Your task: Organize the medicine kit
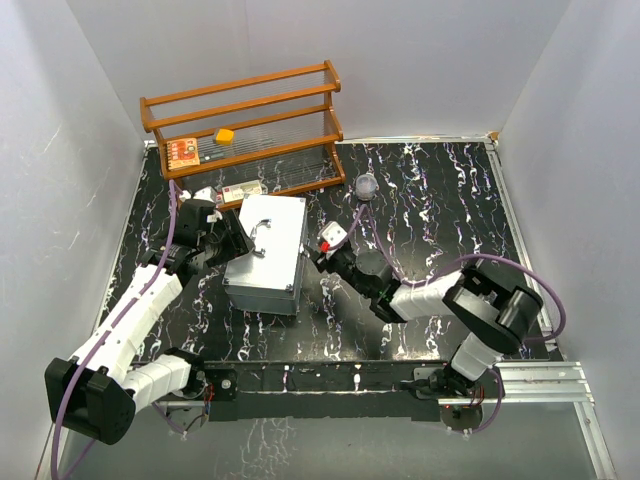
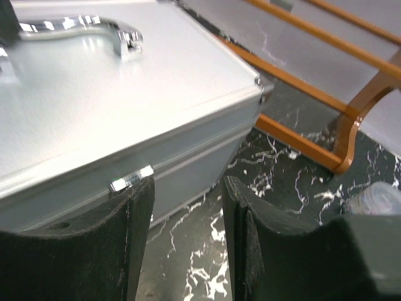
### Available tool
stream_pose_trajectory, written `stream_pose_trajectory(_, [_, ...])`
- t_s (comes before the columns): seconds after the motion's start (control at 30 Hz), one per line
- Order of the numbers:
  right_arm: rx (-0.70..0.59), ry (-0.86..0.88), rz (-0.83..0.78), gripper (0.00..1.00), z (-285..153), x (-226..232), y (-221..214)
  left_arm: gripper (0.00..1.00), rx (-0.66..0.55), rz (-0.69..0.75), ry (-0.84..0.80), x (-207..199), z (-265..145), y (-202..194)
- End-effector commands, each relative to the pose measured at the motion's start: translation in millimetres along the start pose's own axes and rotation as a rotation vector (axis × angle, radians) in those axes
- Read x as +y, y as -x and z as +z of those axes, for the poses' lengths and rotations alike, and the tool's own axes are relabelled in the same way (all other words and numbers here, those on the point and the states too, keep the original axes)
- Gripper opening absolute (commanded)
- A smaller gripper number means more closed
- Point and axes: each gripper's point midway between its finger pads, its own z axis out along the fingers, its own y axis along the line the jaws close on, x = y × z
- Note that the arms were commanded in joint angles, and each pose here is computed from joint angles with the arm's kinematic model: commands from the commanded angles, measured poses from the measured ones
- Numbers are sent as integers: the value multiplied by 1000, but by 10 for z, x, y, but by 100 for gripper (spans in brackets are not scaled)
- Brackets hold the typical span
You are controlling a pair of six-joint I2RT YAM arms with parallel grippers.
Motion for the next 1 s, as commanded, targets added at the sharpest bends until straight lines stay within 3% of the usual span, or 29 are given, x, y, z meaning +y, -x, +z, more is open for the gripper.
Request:
stream_pose_trajectory(0.0, [-161,41,54,46,70,16,631,58,136,14,70,215,5,-368])
stream_pose_trajectory(0.27, [-180,13,38,46,-40,-68,714,58,129,14,63,194,-6,-343])
stream_pose_trajectory(0.4, [-151,-118,180,48,-135,-344,742,59,106,18,62,166,-49,-262])
stream_pose_trajectory(0.47, [-54,-178,298,46,-122,-479,618,62,87,22,49,119,-86,-191])
stream_pose_trajectory(0.67, [408,-177,586,26,-79,-399,100,67,91,24,-6,-67,-125,-59])
stream_pose_trajectory(0.97, [728,-217,765,14,-204,-96,-338,57,112,12,14,11,-115,-155])
